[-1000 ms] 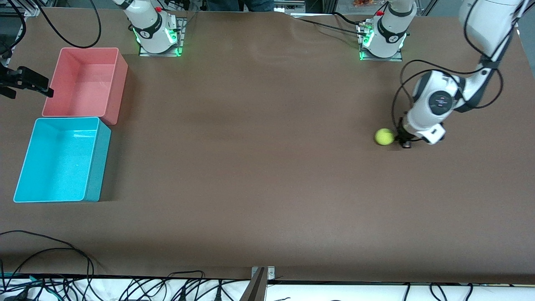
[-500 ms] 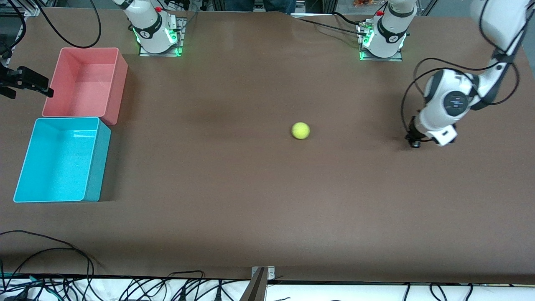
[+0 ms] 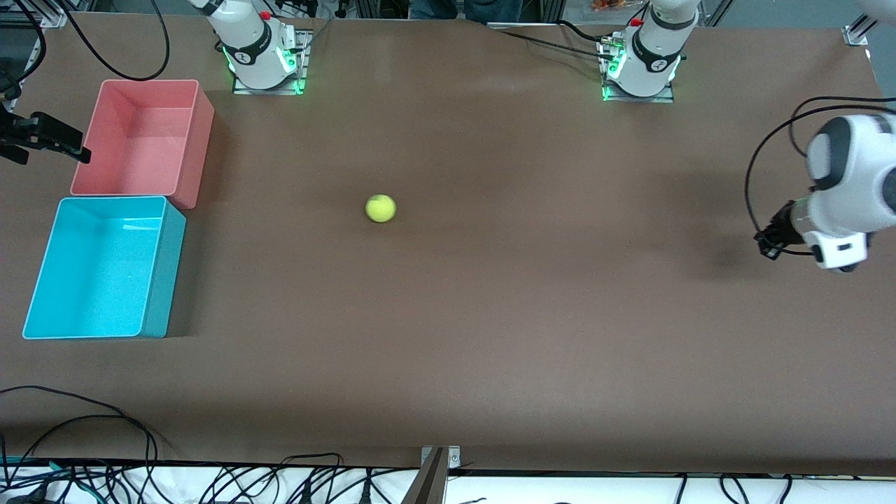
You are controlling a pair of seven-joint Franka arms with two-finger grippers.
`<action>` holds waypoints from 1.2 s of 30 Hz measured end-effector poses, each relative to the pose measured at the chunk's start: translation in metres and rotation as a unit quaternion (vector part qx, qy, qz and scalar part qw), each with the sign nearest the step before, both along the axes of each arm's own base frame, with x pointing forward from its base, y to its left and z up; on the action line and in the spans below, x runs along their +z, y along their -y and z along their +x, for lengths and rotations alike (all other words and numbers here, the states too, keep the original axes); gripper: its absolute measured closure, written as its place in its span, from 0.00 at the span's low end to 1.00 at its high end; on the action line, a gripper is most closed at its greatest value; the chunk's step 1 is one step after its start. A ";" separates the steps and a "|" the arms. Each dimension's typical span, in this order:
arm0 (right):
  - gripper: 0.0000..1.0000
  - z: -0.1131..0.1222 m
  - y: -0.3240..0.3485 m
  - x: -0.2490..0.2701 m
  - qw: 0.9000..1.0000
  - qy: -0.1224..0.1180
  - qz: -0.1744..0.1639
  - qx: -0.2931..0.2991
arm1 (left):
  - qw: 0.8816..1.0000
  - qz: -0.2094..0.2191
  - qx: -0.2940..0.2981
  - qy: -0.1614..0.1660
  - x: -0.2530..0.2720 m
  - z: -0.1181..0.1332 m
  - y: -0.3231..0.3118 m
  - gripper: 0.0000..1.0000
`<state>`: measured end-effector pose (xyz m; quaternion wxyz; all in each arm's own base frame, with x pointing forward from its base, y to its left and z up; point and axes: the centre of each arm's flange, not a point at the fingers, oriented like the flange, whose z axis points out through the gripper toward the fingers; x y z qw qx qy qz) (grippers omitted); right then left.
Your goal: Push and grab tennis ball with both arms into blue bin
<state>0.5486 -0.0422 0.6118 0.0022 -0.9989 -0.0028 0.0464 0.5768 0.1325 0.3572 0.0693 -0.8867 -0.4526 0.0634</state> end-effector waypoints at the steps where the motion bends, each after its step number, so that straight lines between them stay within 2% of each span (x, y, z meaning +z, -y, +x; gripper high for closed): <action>1: 0.00 0.000 -0.004 -0.002 1.000 -0.004 0.000 -0.004 | 1.000 -0.006 -0.015 0.000 0.014 0.004 -0.003 0.99; 6: 0.00 0.001 -0.030 -0.022 0.999 -0.029 -0.004 -0.017 | 0.996 -0.020 -0.092 0.005 0.078 0.018 -0.011 0.99; 10: 0.00 0.007 -0.050 -0.050 0.998 -0.056 -0.004 -0.006 | 0.987 -0.031 -0.155 0.007 0.109 0.024 -0.007 0.99; 19: 0.00 0.015 -0.090 -0.128 0.994 -0.108 -0.006 0.019 | 0.958 -0.052 -0.283 0.003 0.167 0.030 0.022 0.96; 22: 0.00 0.012 -0.097 -0.154 0.992 -0.123 -0.008 0.025 | 0.948 -0.057 -0.312 0.002 0.185 0.031 0.037 0.87; 24: 0.00 0.008 -0.099 -0.167 0.991 -0.133 -0.009 0.027 | 0.944 -0.060 -0.324 0.002 0.195 0.030 0.048 0.77; 26: 0.00 0.004 -0.100 -0.177 0.989 -0.142 -0.009 0.028 | 0.940 -0.063 -0.336 0.001 0.203 0.029 0.058 0.77; 29: 0.00 -0.001 -0.099 -0.190 0.987 -0.155 -0.010 0.028 | 0.933 -0.068 -0.353 -0.003 0.213 0.028 0.072 0.70; 34: 0.00 -0.013 -0.098 -0.211 0.983 -0.179 -0.012 0.028 | 0.926 -0.073 -0.370 -0.010 0.216 0.026 0.084 0.50; 35: 0.00 -0.015 -0.098 -0.216 0.982 -0.184 -0.013 0.028 | 0.925 -0.074 -0.372 -0.011 0.216 0.025 0.085 0.42; 36: 0.00 -0.018 -0.098 -0.221 0.982 -0.189 -0.013 0.028 | 0.925 -0.074 -0.373 -0.011 0.216 0.026 0.085 0.42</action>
